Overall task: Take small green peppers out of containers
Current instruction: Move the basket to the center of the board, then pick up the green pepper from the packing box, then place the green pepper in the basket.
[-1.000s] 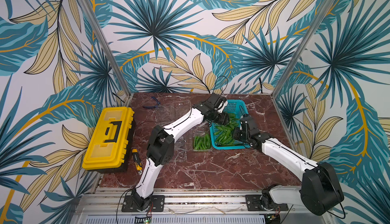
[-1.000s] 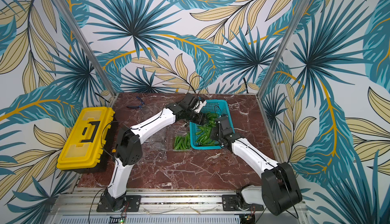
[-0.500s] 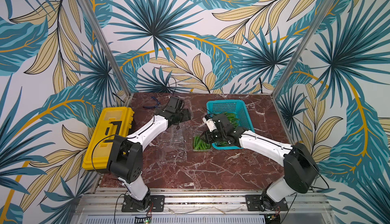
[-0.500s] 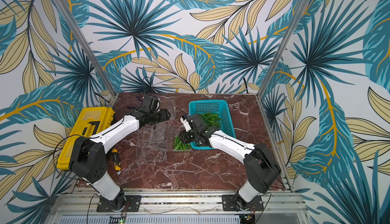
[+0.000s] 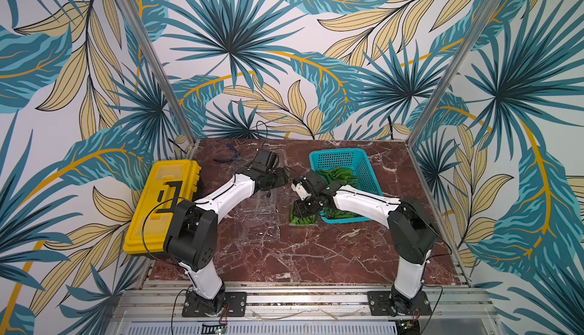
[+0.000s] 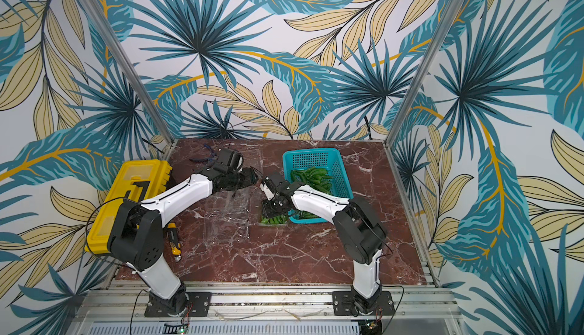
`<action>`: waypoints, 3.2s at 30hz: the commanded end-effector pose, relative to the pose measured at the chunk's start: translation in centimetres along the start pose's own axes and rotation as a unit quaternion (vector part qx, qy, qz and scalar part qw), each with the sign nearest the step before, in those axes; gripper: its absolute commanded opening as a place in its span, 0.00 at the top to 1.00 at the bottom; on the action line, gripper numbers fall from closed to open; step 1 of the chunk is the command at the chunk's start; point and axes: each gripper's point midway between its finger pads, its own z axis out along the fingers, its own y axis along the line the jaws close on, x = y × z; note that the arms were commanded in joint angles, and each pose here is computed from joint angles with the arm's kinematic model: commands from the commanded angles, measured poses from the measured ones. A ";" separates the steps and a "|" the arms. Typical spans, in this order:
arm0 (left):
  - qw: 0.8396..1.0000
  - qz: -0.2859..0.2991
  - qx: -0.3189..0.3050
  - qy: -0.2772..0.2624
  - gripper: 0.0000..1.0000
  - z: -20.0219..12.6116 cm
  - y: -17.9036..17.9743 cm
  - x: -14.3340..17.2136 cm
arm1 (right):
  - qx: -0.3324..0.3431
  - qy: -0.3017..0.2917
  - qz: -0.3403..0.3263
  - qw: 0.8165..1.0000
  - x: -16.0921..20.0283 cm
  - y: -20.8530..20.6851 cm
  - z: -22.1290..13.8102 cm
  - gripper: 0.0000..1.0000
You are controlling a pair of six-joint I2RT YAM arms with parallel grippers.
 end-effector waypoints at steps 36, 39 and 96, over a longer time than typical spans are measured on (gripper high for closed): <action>0.999 0.039 0.005 -0.020 0.35 -0.8 -1.7 -0.4 | 0.050 0.051 0.007 0.997 1.9 -1.4 2.1 0.60; 0.999 0.039 0.006 -0.019 0.35 -0.6 -1.8 -0.3 | 0.047 0.054 0.005 0.997 1.7 -1.2 2.5 0.60; 0.996 0.081 0.026 0.029 0.35 1.3 -4.7 2.4 | 0.254 -0.252 0.239 0.903 -0.8 -18.5 -12.5 0.84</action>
